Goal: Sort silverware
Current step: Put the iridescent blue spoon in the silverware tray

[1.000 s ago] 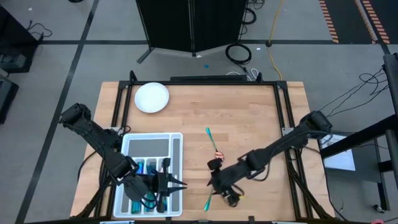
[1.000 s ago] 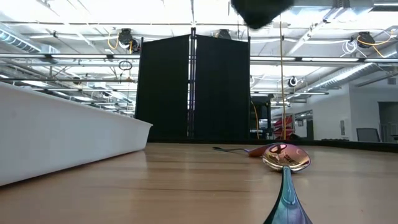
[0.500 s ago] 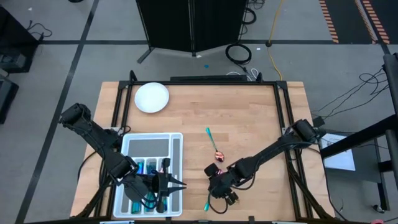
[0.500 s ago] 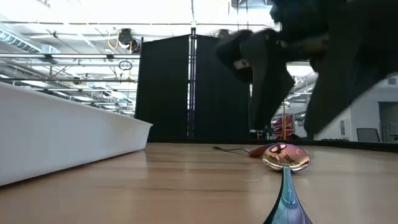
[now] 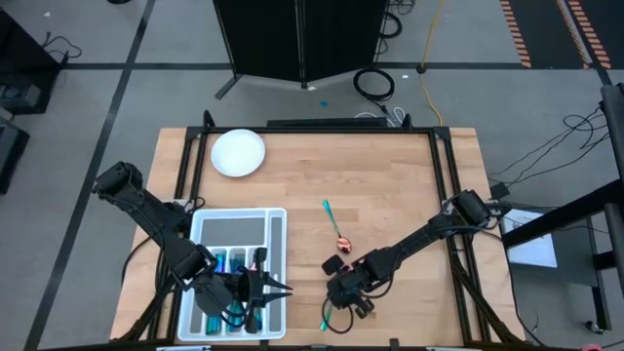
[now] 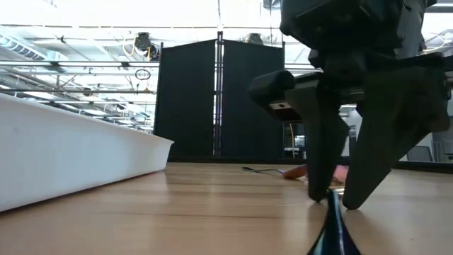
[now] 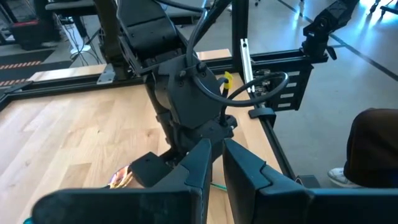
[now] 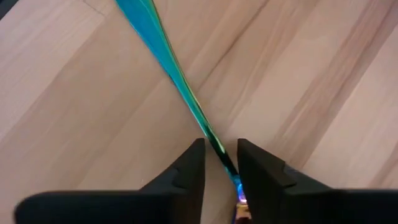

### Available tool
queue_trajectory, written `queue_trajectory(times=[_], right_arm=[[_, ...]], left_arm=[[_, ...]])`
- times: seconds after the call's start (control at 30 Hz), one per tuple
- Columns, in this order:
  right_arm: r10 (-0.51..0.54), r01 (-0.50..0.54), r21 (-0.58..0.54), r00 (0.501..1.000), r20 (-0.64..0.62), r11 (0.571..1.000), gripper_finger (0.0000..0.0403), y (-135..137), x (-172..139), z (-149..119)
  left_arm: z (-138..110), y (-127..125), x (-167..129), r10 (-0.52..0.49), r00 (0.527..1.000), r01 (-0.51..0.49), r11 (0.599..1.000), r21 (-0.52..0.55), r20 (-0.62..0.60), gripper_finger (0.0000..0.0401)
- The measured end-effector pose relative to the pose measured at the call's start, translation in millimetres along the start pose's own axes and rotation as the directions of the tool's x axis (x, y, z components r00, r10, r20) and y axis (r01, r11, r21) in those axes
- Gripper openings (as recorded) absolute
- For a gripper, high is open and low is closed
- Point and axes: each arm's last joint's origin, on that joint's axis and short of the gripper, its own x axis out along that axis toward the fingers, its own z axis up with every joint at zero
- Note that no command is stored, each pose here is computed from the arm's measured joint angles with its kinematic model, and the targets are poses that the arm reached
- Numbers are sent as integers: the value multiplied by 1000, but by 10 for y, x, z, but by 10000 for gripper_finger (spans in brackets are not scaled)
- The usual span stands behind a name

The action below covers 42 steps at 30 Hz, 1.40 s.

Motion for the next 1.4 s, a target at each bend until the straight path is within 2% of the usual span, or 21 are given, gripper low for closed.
queue_trajectory(times=[0.27,0.53,0.67,0.8,0.87,0.97,1.13,1.27,1.4], right_arm=[[5,-5,24,1000,-29,1000,7,5,-7,-27],[2,3,63,996,-85,998,3,104,-106,-63],[-70,80,96,992,-107,992,2,208,-321,-55],[-165,178,117,980,-108,977,1,310,-643,51],[-184,198,124,976,-113,972,1,362,-750,94],[-178,191,166,980,-91,968,1,393,-905,200],[-130,141,214,989,-64,967,0,404,-1063,340],[-128,130,187,992,-22,974,0,432,-1134,423],[-139,138,126,990,1,982,0,487,-1138,447]], left_arm=[[0,0,0,0,1000,0,1000,-22,0,45],[-1,1,0,0,1000,0,999,-53,-1,45],[4,28,16,21,1000,-20,992,-128,1,45],[12,113,68,51,999,-50,970,-237,-5,45],[17,156,103,24,1000,-27,962,-271,-15,45],[35,221,155,-29,999,21,949,-316,-20,45],[54,306,300,-60,998,59,931,-359,10,50],[-26,363,541,-178,984,160,884,-439,-1,80],[-172,469,769,-215,975,152,837,-526,-61,129]])
